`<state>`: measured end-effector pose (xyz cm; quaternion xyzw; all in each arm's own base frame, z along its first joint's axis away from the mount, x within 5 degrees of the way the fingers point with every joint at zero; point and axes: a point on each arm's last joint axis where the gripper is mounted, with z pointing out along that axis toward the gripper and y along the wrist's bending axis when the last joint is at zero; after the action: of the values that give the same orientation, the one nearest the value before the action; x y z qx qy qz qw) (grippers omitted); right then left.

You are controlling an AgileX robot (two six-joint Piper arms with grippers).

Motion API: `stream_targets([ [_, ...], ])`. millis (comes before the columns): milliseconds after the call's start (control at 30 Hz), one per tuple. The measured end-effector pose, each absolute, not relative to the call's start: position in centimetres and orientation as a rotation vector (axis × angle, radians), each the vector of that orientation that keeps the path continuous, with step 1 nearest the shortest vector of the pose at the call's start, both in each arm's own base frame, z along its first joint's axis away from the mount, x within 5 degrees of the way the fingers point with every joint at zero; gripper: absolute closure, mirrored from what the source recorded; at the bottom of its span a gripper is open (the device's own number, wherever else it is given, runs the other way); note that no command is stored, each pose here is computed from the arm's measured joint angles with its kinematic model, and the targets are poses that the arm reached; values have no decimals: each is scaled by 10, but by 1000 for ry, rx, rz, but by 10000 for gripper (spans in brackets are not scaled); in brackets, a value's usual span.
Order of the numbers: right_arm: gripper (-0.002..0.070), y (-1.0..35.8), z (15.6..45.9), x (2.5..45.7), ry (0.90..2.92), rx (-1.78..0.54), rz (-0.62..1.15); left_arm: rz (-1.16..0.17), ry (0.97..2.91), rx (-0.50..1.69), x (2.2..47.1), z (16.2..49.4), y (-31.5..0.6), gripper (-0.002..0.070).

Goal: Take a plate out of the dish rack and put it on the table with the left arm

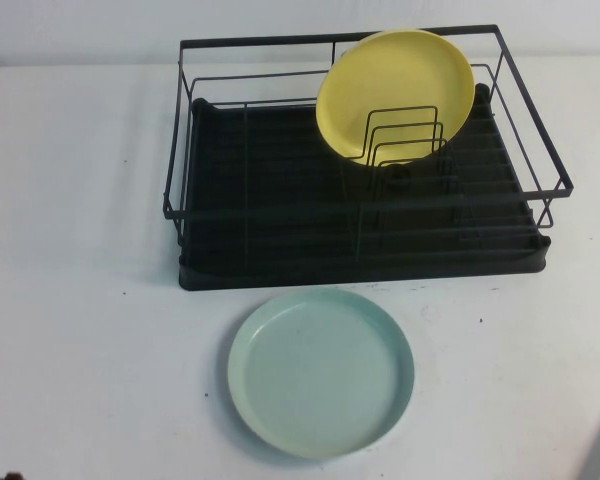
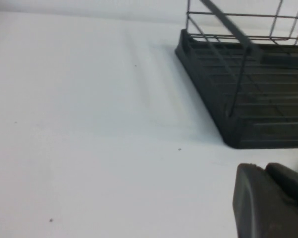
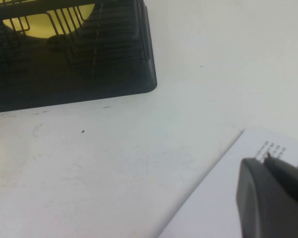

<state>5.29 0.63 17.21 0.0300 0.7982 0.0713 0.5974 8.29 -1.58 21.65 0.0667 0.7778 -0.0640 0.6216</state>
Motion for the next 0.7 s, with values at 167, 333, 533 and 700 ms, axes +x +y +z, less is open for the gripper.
stream_targets([
  [167, 694, 6, 172, 53, 1852, 70, 165, -63, 1767, 121, 66, 186, -7, 676],
  [333, 694, 6, 172, 53, 1852, 70, 165, -37, 1818, 131, 55, 177, -5, 676],
  [533, 694, 6, 172, 53, 1852, 70, 166, -23, 1838, 147, 53, 174, -5, 676],
  [700, 694, 6, 172, 53, 1852, 70, 166, -19, 1837, 151, 53, 174, -5, 676],
])
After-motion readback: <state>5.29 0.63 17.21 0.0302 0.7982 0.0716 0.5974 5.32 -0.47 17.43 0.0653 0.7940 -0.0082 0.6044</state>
